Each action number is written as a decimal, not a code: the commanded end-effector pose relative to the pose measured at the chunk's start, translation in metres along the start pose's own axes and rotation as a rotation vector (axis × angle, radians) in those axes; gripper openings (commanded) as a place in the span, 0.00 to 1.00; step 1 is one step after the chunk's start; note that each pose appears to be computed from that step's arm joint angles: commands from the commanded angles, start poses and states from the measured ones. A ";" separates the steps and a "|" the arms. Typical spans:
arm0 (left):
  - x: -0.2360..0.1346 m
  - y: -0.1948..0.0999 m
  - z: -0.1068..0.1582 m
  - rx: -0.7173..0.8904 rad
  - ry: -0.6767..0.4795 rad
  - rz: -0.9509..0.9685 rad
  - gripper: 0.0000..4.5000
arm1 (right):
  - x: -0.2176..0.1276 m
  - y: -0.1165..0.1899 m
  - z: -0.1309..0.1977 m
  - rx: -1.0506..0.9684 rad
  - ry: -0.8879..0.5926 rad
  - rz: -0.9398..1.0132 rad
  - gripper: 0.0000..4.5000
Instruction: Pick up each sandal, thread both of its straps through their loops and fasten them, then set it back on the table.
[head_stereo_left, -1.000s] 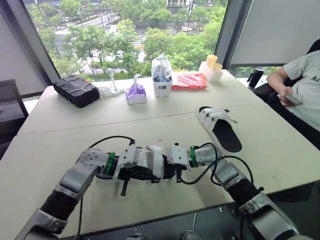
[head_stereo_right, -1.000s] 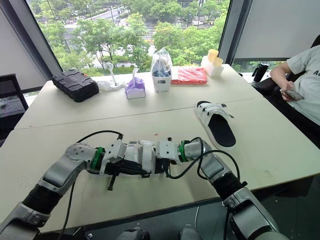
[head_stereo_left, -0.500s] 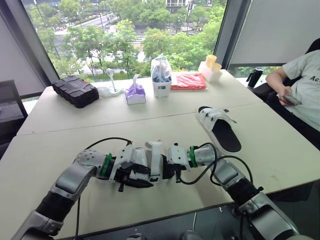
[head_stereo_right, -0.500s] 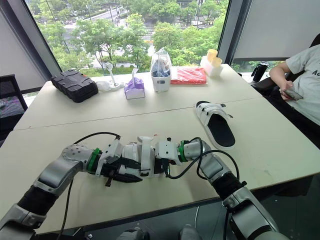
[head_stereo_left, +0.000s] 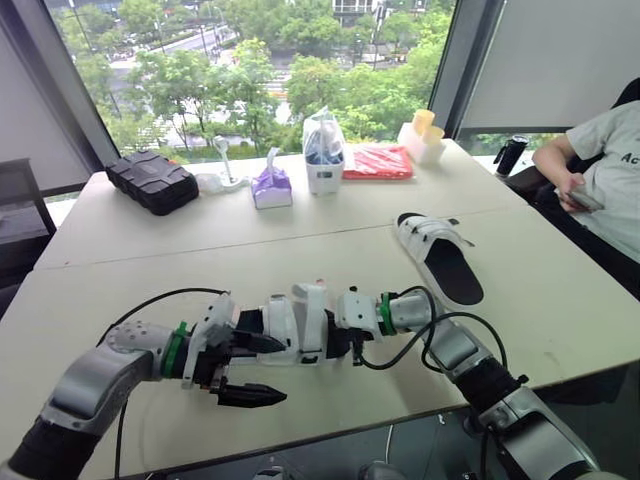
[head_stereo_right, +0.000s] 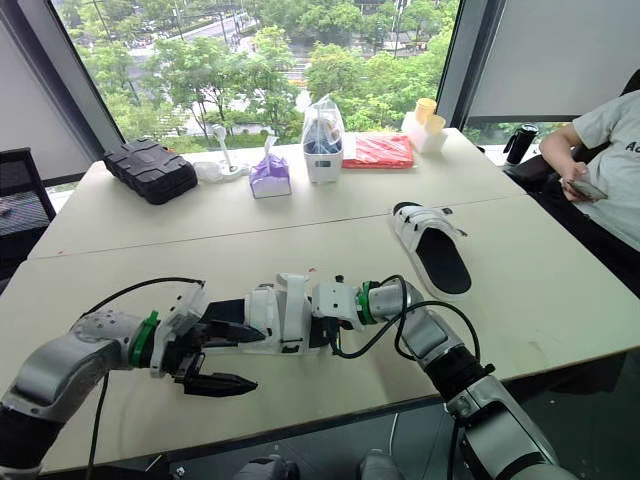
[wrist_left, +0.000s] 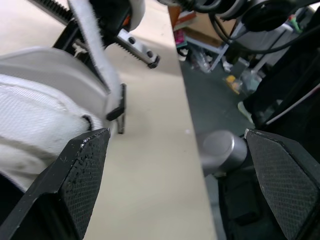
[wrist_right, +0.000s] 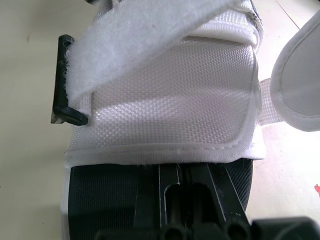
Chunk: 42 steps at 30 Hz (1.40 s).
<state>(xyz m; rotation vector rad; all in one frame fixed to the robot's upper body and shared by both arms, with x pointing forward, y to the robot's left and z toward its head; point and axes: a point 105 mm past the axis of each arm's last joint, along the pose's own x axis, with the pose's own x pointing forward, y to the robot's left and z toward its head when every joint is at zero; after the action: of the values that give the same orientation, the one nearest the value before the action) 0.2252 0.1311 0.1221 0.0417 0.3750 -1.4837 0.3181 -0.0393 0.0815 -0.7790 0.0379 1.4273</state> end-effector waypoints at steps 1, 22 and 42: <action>0.002 -0.012 -0.003 0.041 -0.017 0.022 1.00 | -0.001 0.023 -0.042 0.101 0.151 0.065 0.00; 0.048 0.015 -0.020 0.125 -0.199 0.236 1.00 | 0.001 0.021 -0.040 0.092 0.150 0.070 0.00; 0.053 0.017 -0.012 -0.248 -0.295 0.220 0.15 | 0.001 0.020 -0.040 0.092 0.152 0.071 0.00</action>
<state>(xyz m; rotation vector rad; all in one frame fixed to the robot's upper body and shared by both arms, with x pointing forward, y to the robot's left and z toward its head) 0.2418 0.0883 0.0765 -0.3039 0.3588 -1.1707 0.3199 -0.0388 0.0821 -0.7829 0.0423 1.4303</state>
